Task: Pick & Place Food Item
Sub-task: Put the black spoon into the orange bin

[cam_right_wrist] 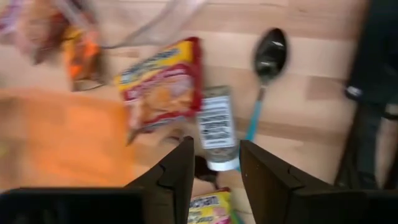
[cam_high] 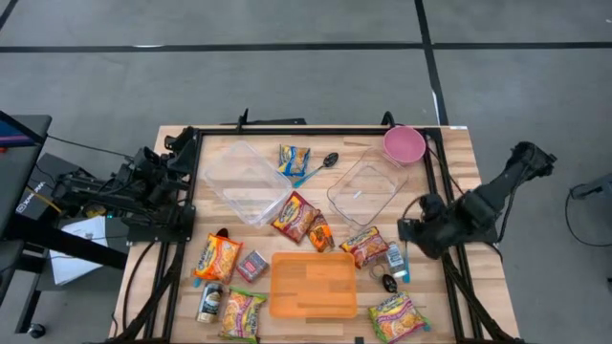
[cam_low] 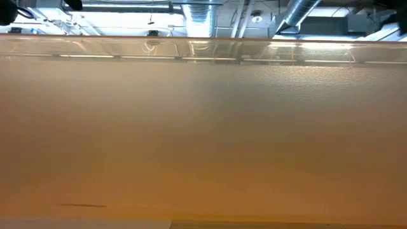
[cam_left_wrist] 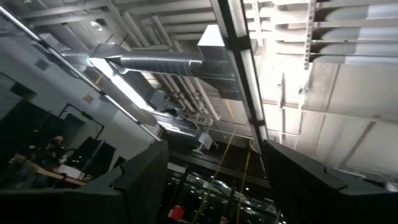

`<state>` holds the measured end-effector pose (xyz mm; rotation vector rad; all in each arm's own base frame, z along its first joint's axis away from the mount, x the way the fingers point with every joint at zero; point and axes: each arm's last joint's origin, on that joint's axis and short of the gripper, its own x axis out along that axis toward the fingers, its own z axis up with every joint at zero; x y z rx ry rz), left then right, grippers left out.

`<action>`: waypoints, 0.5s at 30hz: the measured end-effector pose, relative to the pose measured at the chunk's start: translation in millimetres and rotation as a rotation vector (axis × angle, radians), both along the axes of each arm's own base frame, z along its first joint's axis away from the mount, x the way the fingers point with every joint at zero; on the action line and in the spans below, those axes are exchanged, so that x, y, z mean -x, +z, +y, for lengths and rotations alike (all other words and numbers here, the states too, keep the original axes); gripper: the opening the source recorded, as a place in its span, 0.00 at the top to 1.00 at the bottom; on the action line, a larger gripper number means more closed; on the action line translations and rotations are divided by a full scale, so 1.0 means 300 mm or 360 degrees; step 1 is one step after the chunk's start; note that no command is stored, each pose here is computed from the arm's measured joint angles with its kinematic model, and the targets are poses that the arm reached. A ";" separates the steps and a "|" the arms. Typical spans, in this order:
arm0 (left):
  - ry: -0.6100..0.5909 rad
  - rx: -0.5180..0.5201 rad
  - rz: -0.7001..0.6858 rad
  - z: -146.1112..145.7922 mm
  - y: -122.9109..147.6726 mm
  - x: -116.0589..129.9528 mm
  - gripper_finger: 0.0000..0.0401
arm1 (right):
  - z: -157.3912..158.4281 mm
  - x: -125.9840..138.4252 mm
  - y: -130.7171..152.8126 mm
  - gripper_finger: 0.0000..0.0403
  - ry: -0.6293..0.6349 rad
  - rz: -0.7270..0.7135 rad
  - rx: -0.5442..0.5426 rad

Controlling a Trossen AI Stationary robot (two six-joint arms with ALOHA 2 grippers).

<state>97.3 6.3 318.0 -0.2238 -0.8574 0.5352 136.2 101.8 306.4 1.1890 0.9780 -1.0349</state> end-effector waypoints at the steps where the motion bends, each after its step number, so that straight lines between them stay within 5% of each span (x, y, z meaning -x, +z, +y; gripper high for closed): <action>1: 0.0012 0.0003 0.0000 0.002 0.000 0.000 0.37 | 0.013 0.002 -0.009 0.68 -0.0029 0.0032 0.0017; 15: 0.0099 0.0017 -0.0053 0.023 0.005 0.009 0.37 | 0.056 -0.089 -0.118 0.51 -0.0135 0.0333 0.0168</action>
